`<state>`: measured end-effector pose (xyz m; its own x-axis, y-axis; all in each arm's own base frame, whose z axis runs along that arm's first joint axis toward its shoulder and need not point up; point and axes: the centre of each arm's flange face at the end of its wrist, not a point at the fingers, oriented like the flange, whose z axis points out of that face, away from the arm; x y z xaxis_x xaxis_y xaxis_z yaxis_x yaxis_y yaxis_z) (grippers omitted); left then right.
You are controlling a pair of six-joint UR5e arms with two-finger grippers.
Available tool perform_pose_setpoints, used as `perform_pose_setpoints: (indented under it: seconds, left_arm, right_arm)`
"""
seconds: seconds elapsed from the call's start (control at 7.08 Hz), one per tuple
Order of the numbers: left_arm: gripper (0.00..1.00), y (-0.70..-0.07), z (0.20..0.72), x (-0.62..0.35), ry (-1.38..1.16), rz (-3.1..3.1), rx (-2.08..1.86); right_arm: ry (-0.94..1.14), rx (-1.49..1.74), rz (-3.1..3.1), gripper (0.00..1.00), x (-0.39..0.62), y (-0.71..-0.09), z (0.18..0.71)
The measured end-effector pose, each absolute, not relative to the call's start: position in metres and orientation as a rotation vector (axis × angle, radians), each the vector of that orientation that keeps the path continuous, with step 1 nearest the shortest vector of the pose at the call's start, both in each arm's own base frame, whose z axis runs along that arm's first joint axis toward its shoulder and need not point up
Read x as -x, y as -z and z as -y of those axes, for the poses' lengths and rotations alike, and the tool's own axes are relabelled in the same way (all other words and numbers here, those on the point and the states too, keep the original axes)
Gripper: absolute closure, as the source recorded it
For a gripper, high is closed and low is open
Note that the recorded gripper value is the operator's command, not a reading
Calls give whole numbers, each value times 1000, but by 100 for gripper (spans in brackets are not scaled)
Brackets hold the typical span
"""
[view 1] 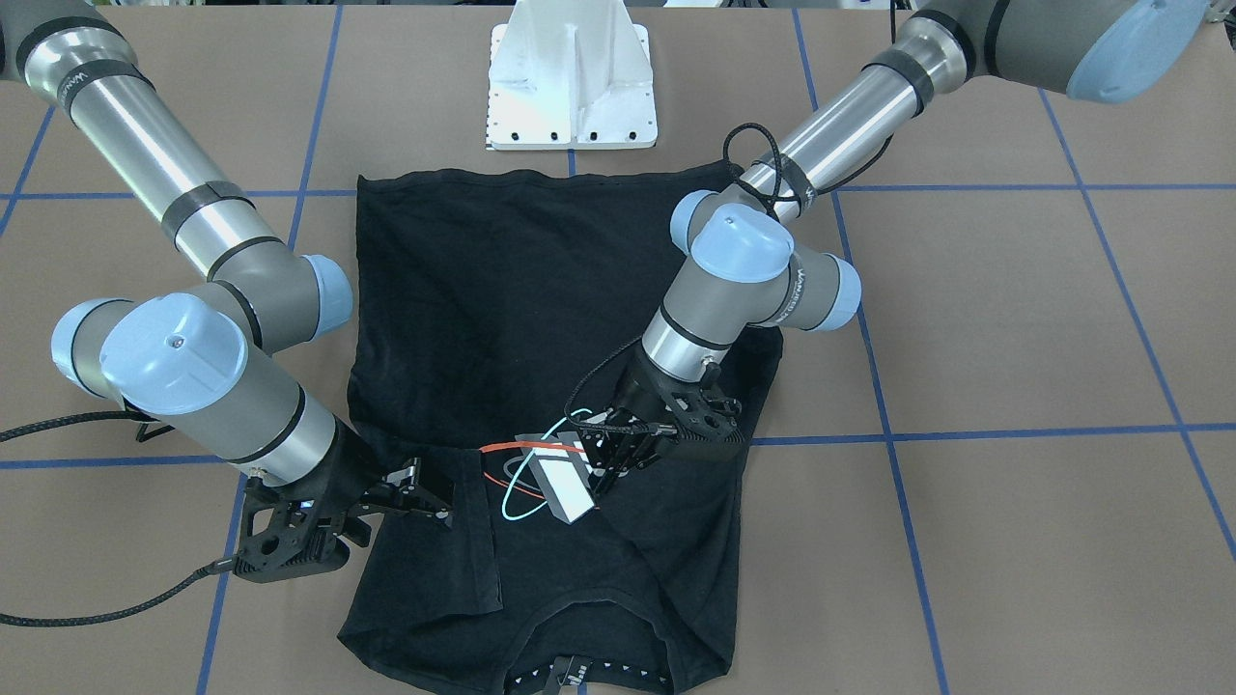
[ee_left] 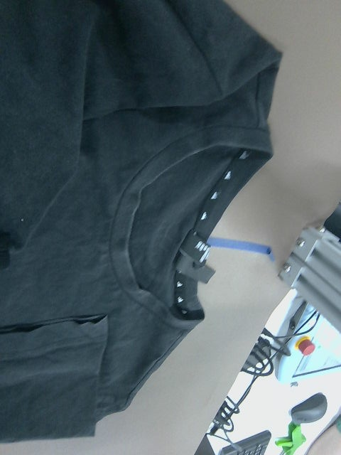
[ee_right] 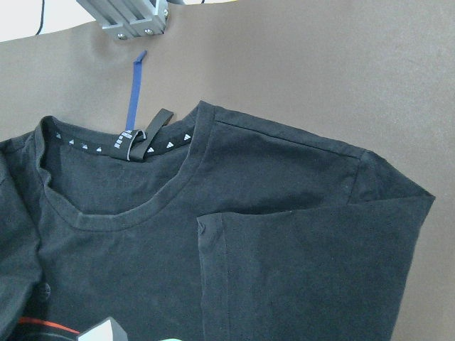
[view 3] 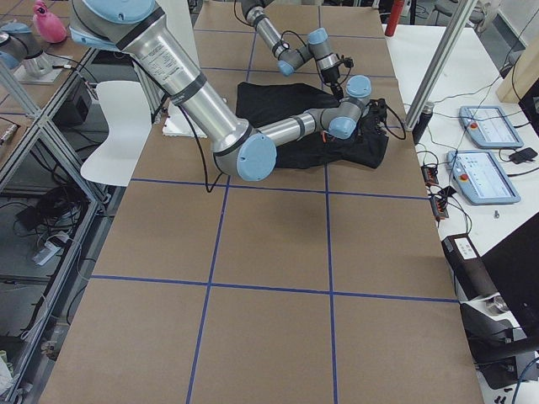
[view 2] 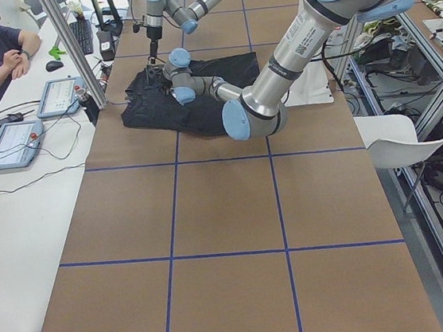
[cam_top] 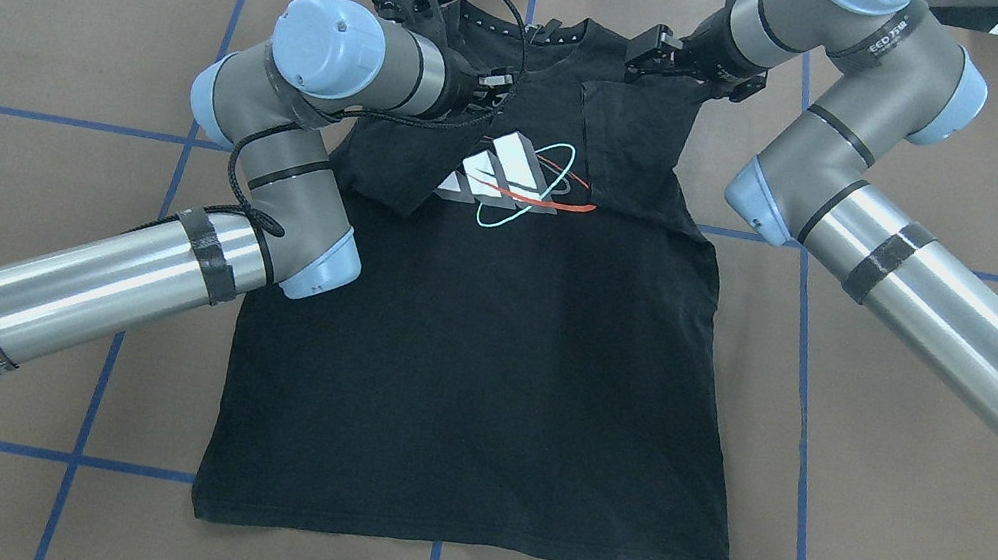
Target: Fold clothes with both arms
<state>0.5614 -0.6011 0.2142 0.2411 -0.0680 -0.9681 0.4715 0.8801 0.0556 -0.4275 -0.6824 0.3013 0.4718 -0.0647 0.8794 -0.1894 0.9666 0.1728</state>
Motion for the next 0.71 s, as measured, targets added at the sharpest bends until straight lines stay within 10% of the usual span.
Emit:
perform_pose_setpoints:
  seconds: [0.71]
  left_arm:
    - [0, -226, 584, -532, 332, -1316, -331]
  right_arm:
    - [-66, -252, 1114, 0, 424, -297, 676]
